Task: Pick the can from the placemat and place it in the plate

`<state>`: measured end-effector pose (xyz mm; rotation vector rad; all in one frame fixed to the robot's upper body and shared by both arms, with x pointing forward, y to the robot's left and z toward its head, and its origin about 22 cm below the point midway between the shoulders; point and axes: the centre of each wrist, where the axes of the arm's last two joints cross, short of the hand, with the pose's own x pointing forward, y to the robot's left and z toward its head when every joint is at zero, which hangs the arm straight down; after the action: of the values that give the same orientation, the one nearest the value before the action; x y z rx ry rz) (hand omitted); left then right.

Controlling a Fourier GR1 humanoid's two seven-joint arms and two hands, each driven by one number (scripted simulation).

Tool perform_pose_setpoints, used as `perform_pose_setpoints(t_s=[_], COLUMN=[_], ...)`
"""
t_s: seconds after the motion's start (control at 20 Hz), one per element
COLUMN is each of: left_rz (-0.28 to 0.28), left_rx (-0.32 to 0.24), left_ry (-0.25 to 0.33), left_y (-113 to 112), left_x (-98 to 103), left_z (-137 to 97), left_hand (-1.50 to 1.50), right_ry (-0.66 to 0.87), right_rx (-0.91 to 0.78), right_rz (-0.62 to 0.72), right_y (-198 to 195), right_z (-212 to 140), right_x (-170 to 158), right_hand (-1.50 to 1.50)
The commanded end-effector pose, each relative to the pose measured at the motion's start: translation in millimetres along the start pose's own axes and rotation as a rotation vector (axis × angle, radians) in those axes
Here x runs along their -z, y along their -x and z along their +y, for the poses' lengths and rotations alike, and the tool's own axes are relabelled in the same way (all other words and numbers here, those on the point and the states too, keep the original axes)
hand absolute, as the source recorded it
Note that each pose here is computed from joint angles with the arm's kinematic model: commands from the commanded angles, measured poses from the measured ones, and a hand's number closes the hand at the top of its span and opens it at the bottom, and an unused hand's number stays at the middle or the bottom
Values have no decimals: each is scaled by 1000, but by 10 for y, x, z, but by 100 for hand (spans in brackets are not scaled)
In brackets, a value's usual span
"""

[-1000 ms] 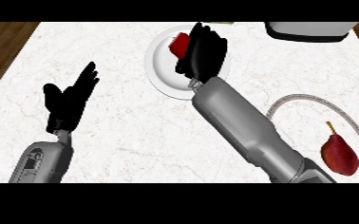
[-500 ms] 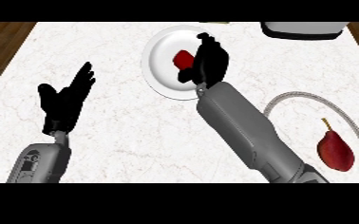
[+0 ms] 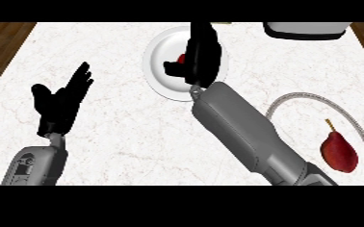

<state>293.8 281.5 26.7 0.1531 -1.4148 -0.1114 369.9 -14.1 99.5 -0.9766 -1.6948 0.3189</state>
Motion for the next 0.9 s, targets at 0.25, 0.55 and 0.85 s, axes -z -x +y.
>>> perform_pose_setpoints(t_s=[0.25,0.55,0.85], left_rz=[15,3,15], left_rx=[-9,0,0], left_ry=[-21,-36,-24], left_y=[35,78,28], left_x=[-26,-113,-177], left_z=[98,75,100], left_hand=[0,0,0], right_ry=[11,-54,-28], right_rx=[425,523,519], right_rz=[190,171,131], right_y=[-190,4,300], right_z=[-310,-378,-528], right_x=[-117,-302,-303], right_hand=[-150,-150,-150])
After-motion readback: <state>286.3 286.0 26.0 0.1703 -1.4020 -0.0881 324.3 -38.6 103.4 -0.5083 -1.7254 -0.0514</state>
